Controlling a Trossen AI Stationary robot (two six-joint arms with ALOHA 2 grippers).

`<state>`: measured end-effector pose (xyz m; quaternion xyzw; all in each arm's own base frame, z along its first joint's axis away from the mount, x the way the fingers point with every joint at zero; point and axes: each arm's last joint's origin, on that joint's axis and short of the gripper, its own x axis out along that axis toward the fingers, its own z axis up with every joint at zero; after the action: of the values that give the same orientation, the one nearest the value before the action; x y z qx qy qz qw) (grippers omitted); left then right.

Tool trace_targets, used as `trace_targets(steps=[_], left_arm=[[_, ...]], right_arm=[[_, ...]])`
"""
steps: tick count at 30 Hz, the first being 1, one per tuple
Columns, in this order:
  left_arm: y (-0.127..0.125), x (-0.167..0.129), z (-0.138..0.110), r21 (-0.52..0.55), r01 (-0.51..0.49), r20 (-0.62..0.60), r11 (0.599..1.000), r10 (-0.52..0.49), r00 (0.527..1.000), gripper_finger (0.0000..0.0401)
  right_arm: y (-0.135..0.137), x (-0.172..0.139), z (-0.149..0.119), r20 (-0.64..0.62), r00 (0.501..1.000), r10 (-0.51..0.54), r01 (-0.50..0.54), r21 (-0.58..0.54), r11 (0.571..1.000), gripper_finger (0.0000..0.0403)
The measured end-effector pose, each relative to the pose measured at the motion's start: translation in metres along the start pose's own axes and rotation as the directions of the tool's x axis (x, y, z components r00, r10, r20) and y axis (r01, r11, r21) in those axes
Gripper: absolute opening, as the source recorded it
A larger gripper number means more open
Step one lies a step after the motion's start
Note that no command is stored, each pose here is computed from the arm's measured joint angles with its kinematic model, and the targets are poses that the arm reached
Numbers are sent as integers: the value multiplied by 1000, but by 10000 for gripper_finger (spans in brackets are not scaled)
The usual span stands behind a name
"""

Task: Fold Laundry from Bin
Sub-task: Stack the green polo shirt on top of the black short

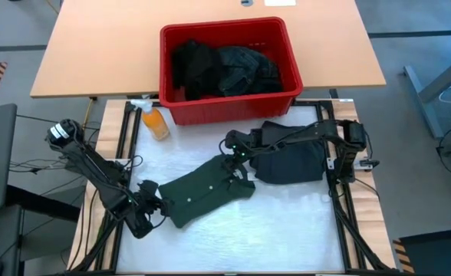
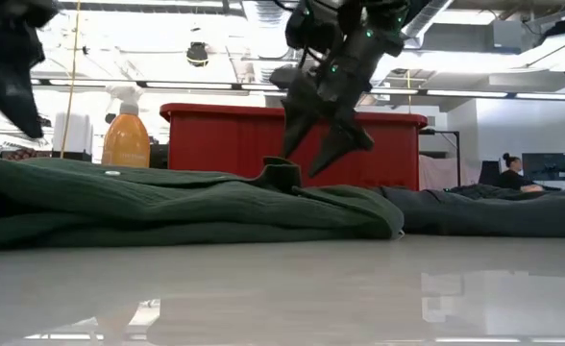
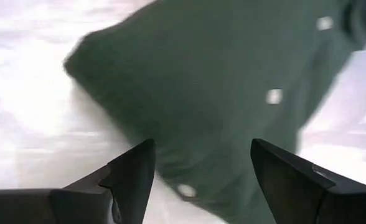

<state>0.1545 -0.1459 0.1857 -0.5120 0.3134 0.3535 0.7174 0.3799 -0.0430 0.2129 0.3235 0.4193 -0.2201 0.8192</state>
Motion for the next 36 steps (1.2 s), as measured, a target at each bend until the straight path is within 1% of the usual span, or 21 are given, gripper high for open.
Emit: trace_targets(steps=[3, 9, 12, 16, 19, 21, 25, 27, 28, 30, 32, 34, 36], left_arm=[[5, 5, 2, -4, -34, -13, 999, 34, 999, 270], [13, 14, 5, -16, -50, -1, 999, 50, 999, 290], [19, 23, 7, -37, -42, 11, 998, 42, 999, 292], [30, 40, 9, -98, 20, 9, 995, -19, 1000, 293], [38, 49, 12, -120, 55, 12, 991, -54, 998, 293], [40, 52, 15, -127, 51, 19, 991, -49, 999, 293], [41, 55, 19, -114, 34, 35, 993, -30, 999, 293], [41, 57, 21, -107, 22, 34, 994, -19, 999, 289], [41, 57, 22, -103, 15, 30, 995, -12, 999, 283], [41, 59, 24, -93, -3, 24, 996, 5, 1000, 264], [41, 59, 25, -83, -11, 19, 996, 12, 1000, 232], [41, 60, 25, -72, -12, 16, 997, 13, 1000, 190], [41, 60, 25, -58, -11, 16, 998, 12, 1000, 140]], right_arm=[[-10, 9, -7, -13, 1000, -16, 16, 41, 999, 304], [-21, 22, -25, -32, 999, -29, 32, 91, 995, 304], [-21, 28, -35, -16, 1000, -1, 3, 129, 992, 304], [-15, 33, -51, -5, 999, 32, -31, 165, 986, 304], [-13, 36, -61, 24, 999, 21, -26, 204, 979, 304], [-11, 37, -64, 47, 999, 18, -28, 209, 978, 304], [-10, 40, -68, 108, 993, 44, -68, 227, 971, 301], [-12, 50, -69, 119, 992, 49, -77, 249, 966, 297], [-12, 53, -68, 129, 990, 51, -83, 256, 963, 293], [-12, 70, -72, 105, 993, 61, -86, 257, 963, 280], [-6, 82, -73, 87, 990, 114, -133, 256, 957, 257], [3, 94, -76, 77, 984, 160, -174, 245, 954, 217], [12, 98, -79, 58, 982, 180, -189, 236, 953, 159]])
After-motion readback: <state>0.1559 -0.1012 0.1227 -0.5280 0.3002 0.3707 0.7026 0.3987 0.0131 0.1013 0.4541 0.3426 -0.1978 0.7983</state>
